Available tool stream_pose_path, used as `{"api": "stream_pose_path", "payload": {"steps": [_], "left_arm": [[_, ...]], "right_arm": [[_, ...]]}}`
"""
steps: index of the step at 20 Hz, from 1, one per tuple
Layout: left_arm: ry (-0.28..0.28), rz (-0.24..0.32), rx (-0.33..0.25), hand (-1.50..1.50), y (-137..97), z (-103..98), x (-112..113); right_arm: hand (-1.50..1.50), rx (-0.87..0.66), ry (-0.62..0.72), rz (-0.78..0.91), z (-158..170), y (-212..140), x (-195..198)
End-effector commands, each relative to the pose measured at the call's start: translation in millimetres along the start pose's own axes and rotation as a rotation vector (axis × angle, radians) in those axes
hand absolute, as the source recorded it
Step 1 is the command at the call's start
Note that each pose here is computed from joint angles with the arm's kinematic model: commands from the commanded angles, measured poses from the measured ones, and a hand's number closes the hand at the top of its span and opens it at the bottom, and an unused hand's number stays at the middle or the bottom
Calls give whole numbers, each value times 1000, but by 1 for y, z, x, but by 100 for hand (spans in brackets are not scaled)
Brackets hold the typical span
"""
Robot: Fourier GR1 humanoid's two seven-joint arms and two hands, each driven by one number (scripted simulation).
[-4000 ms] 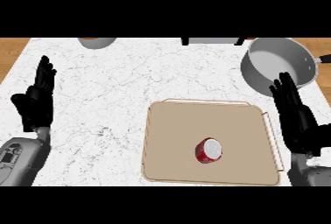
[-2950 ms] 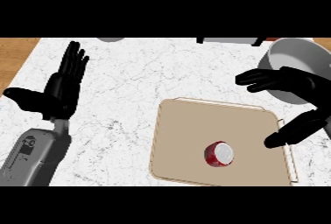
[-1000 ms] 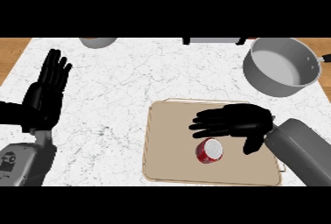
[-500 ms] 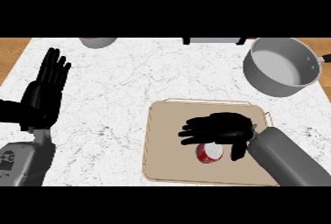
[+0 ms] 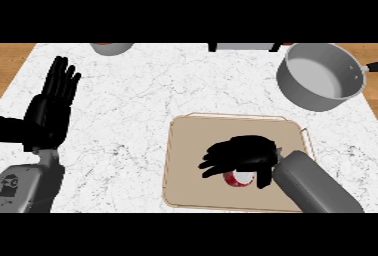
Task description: Pick the can from the tray and place it in the pot
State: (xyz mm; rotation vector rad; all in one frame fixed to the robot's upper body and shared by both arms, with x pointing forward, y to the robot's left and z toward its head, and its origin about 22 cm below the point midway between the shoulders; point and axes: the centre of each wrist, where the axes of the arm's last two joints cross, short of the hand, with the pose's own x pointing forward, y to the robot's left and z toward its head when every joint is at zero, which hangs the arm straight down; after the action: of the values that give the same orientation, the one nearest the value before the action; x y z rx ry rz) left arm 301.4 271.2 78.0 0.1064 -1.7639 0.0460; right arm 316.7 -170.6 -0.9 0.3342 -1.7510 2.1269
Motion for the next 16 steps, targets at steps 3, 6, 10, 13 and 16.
{"api": "stream_pose_path", "payload": {"steps": [3, 6, 10, 13, 16], "left_arm": [[11, 3, 17, 0, 6, -3, -3], [-5, -14, 12, 0, -2, -3, 1], [-6, -14, 5, 0, 13, -6, 12], [-1, 0, -5, 0, -3, -1, 13], [20, 11, 9, 0, 6, -2, -7]], "right_arm": [[150, 7, -180, 30, -14, 18, 18], [150, -9, -195, 58, -36, 22, 30], [150, -19, -193, 86, -37, 32, 27], [150, -75, -171, 88, -20, 40, 25], [150, -182, -29, 140, -23, 19, 38]]}}
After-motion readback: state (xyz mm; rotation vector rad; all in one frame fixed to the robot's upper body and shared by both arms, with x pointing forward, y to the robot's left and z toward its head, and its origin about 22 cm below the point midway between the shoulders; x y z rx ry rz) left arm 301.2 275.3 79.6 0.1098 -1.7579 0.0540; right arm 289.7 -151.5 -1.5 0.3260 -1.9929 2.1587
